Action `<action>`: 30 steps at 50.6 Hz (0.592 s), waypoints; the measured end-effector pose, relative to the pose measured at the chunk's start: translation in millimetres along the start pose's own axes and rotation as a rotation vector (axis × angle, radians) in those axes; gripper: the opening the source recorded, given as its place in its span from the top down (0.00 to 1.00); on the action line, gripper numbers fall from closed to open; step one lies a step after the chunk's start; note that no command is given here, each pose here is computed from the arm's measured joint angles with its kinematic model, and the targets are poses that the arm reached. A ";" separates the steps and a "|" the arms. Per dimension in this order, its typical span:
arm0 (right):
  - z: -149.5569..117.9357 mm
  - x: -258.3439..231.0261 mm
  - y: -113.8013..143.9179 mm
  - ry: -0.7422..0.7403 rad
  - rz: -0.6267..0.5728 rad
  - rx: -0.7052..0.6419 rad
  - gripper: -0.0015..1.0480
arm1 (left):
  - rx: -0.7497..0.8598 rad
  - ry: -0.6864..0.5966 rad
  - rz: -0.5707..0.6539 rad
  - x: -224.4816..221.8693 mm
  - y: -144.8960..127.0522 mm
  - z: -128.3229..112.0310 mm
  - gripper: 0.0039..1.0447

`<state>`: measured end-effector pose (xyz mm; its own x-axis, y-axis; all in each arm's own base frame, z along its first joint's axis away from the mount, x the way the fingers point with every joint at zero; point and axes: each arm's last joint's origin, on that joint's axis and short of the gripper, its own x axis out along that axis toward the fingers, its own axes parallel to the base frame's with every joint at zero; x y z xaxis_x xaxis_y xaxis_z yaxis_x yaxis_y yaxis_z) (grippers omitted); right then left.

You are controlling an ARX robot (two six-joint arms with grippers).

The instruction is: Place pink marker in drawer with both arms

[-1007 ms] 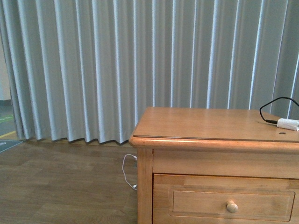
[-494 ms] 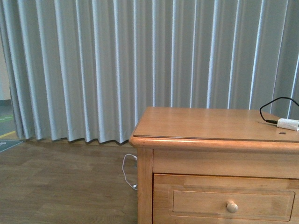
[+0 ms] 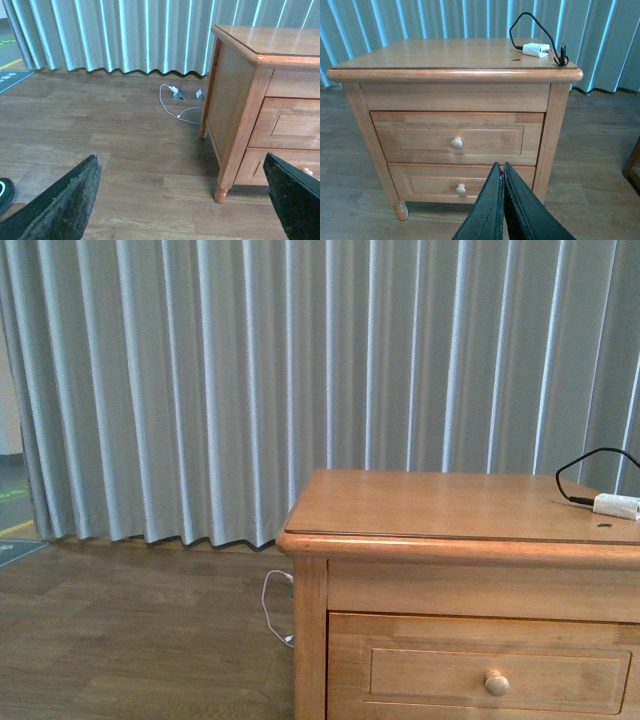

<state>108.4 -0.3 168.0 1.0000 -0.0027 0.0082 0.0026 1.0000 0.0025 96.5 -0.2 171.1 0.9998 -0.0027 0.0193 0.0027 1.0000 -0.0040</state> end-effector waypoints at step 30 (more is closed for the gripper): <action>-2.6 -10.9 0.0 0.006 0.000 -0.002 0.59 | 0.000 0.000 0.000 0.0 0.0 0.0 0.06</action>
<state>97.6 -0.3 165.3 1.0000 -0.0023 0.0025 0.0023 1.0000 0.0006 96.5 -0.2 171.1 0.9998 -0.0023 0.0193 0.0024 1.0000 -0.0040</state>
